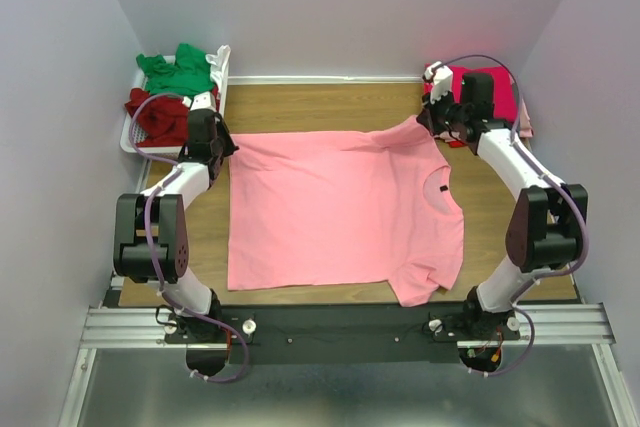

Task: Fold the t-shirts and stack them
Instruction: Fold the tshirt

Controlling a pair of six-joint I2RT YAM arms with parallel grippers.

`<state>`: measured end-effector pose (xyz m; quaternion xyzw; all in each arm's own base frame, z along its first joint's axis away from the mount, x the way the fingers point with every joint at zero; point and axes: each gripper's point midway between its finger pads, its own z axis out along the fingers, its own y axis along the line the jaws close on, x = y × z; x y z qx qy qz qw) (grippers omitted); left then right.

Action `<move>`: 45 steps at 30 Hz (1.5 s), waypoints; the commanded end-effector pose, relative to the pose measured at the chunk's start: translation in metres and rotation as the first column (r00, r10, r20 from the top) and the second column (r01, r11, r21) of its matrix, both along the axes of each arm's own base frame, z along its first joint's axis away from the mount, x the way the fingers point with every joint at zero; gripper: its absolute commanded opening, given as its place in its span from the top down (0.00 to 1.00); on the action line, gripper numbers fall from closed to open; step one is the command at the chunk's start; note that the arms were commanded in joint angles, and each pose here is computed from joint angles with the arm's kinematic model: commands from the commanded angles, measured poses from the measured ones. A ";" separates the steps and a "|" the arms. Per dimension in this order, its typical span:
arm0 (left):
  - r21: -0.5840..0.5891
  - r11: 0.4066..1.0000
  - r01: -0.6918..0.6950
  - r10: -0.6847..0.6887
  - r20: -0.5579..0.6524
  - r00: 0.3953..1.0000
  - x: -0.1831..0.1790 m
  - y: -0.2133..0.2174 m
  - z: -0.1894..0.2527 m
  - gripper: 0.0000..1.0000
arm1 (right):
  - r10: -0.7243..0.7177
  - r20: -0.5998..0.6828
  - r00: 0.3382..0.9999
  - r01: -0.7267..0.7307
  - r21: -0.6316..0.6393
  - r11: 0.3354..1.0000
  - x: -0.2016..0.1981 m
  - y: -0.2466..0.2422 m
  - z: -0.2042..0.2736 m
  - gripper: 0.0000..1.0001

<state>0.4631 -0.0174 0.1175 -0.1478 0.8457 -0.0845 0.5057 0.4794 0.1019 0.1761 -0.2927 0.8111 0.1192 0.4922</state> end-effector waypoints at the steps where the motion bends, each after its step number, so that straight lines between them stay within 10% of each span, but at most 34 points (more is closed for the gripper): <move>1: 0.011 1.000 -0.010 0.010 0.005 1.000 -0.004 0.005 0.003 1.00 | 0.016 0.050 0.999 -0.018 0.039 0.999 -0.014 0.001 0.024 1.00; 45: 0.009 0.998 -0.060 0.060 -0.037 0.998 -0.027 0.011 -0.012 1.00 | -0.016 0.093 0.995 0.012 0.048 0.999 -0.097 -0.014 0.034 1.00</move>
